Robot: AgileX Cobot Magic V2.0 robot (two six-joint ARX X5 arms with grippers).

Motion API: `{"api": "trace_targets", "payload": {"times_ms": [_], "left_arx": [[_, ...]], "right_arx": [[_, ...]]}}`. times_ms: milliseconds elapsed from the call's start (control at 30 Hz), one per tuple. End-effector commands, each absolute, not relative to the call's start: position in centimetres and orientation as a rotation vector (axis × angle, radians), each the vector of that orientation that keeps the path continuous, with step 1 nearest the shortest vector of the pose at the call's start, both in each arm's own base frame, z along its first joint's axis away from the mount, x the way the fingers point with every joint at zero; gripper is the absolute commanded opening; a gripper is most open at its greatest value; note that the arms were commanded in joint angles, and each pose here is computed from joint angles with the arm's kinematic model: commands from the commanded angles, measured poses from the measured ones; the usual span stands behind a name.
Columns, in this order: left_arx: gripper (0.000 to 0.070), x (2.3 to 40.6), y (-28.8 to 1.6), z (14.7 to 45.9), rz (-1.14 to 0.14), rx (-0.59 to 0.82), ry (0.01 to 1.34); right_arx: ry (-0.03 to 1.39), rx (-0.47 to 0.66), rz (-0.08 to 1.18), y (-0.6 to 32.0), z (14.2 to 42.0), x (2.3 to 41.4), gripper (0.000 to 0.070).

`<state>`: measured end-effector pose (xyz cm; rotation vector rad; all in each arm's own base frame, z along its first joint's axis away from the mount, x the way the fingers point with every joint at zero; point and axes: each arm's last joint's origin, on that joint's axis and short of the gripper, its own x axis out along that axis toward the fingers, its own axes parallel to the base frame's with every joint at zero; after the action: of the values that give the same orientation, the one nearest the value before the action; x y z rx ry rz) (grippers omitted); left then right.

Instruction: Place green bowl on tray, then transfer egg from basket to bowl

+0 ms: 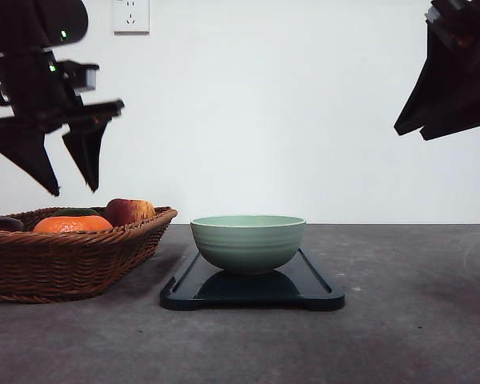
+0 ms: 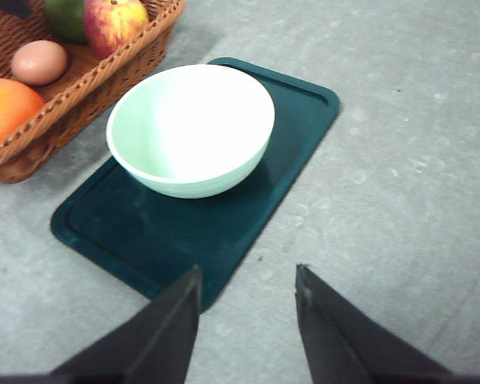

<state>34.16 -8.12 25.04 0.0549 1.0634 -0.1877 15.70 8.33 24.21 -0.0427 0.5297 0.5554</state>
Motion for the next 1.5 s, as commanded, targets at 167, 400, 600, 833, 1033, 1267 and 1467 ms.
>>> {"api": "trace_targets", "payload": {"times_ms": [167, 400, 600, 833, 1033, 1267, 1467], "left_arx": [[0.0364, 35.6, -8.5, 23.4, -0.178, 0.097, 1.084], [0.0364, 36.2, -8.6, 22.2, -0.176, 0.101, 1.108], [0.0364, 36.5, -8.6, 21.3, -0.159, 0.114, 1.130], [0.0364, 36.9, -8.7, 19.9, -0.156, 0.120, 1.169], [0.0360, 37.1, -8.8, 19.6, -0.156, 0.119, 1.167], [0.0220, 37.0, -8.8, 19.6, -0.156, 0.119, 1.169], [0.0217, 36.8, -8.7, 19.8, -0.155, 0.120, 1.178]], "right_arx": [[0.517, -0.053, 0.554, 8.5, 24.4, 15.8, 0.0225], [0.517, -0.053, 0.553, 8.5, 24.4, 15.8, 0.0225], [0.517, -0.053, 0.553, 8.5, 24.4, 15.8, 0.0225], [0.517, -0.053, 0.553, 8.5, 24.4, 15.8, 0.0225], [0.517, -0.052, 0.553, 8.5, 24.4, 15.8, 0.0225], [0.517, -0.052, 0.553, 8.5, 24.4, 15.8, 0.0225], [0.517, -0.052, 0.553, 8.5, 24.4, 15.8, 0.0225]]}}
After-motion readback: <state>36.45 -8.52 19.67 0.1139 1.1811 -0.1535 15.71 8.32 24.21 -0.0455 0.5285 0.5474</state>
